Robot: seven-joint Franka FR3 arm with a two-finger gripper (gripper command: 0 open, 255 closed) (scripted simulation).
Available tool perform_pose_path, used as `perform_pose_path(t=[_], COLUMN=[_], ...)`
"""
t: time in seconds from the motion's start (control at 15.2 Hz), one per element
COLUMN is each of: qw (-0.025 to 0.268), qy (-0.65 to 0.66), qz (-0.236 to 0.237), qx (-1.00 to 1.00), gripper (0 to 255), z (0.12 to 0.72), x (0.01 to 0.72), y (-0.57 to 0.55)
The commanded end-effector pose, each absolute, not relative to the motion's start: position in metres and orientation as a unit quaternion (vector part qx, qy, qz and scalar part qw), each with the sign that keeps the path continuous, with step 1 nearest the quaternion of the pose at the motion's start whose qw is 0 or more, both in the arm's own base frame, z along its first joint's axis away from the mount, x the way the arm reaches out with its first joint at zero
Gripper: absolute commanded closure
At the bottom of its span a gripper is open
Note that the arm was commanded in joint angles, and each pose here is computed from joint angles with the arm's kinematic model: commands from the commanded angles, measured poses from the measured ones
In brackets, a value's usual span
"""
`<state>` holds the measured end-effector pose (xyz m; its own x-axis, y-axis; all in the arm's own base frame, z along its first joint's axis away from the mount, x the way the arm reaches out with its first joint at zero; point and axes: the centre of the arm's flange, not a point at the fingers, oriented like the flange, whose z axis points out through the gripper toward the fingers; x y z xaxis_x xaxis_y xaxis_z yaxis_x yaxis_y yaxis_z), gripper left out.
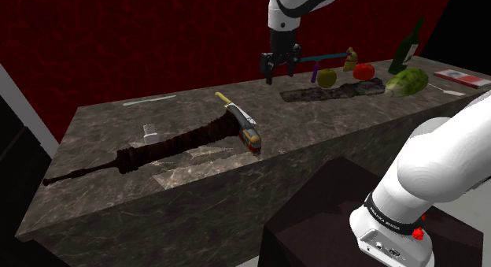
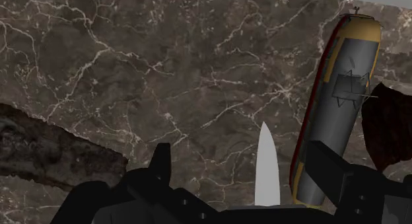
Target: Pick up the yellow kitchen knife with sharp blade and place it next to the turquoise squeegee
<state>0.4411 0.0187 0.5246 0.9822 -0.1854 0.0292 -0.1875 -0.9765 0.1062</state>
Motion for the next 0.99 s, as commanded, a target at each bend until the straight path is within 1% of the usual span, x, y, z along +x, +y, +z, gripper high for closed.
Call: perform_pose_path(t=[0.0, 0.92], qw=[0.058, 0.082], qy=[-0.094, -0.097], qz=[0.008, -0.003], qx=[0.994, 0.992], gripper=[0, 0], z=[0.508, 0.410], x=[0.466, 0.625], y=[0.025, 0.056])
